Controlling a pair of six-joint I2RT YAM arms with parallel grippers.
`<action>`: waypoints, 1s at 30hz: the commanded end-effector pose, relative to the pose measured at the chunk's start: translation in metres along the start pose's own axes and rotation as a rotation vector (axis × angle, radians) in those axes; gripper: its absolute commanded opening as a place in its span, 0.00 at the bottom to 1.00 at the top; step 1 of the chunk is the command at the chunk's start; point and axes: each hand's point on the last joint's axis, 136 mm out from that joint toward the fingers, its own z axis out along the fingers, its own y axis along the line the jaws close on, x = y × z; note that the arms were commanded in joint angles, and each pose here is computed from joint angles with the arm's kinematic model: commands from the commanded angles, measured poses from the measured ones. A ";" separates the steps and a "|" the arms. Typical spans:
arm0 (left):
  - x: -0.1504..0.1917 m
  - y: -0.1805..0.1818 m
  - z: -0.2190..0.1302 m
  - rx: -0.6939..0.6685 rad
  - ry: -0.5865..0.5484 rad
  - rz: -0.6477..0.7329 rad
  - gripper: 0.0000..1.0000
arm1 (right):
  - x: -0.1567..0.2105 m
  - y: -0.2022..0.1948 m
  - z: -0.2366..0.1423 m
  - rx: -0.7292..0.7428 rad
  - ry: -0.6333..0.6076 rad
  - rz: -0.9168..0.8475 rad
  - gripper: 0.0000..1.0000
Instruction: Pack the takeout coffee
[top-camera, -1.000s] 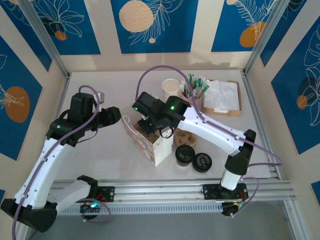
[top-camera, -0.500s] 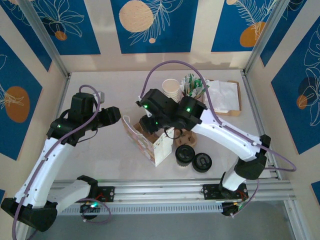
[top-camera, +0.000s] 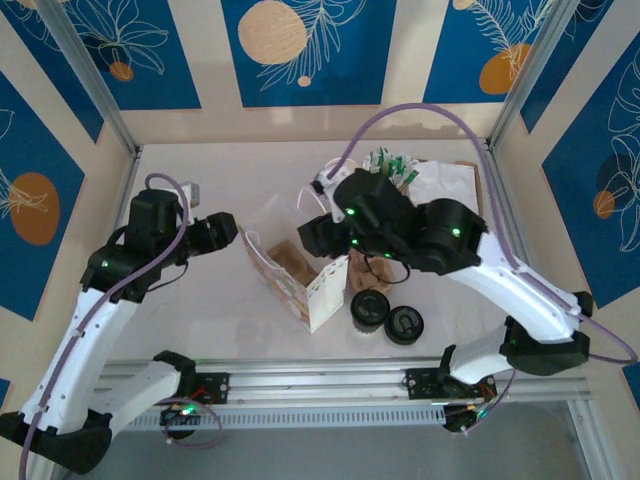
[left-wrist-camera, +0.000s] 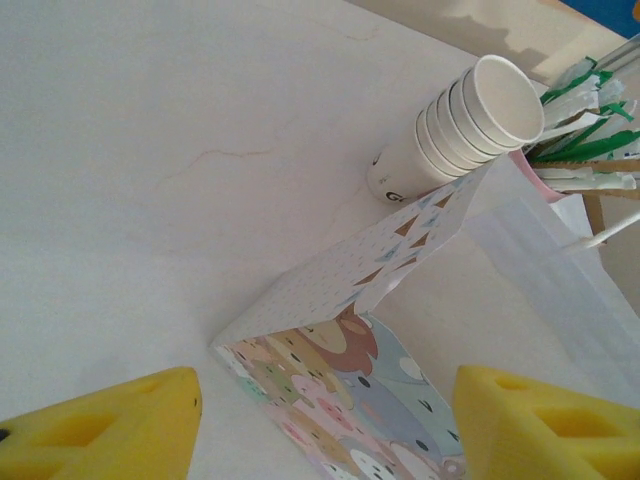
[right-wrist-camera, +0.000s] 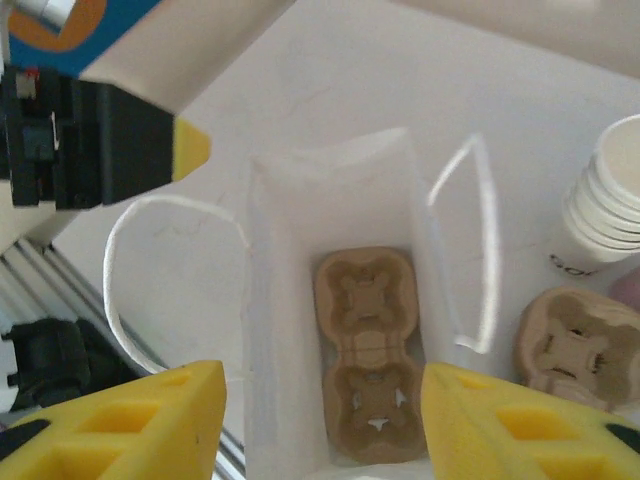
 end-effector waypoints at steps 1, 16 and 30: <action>-0.005 -0.003 -0.017 0.000 -0.032 0.008 0.71 | -0.006 -0.026 -0.029 0.081 -0.063 0.042 0.58; 0.011 0.005 -0.043 0.013 -0.069 -0.057 0.65 | 0.120 -0.081 -0.008 0.113 0.214 0.335 0.64; 0.075 0.017 0.007 0.085 0.122 -0.171 0.43 | 0.147 -0.074 0.059 0.053 0.248 0.274 0.53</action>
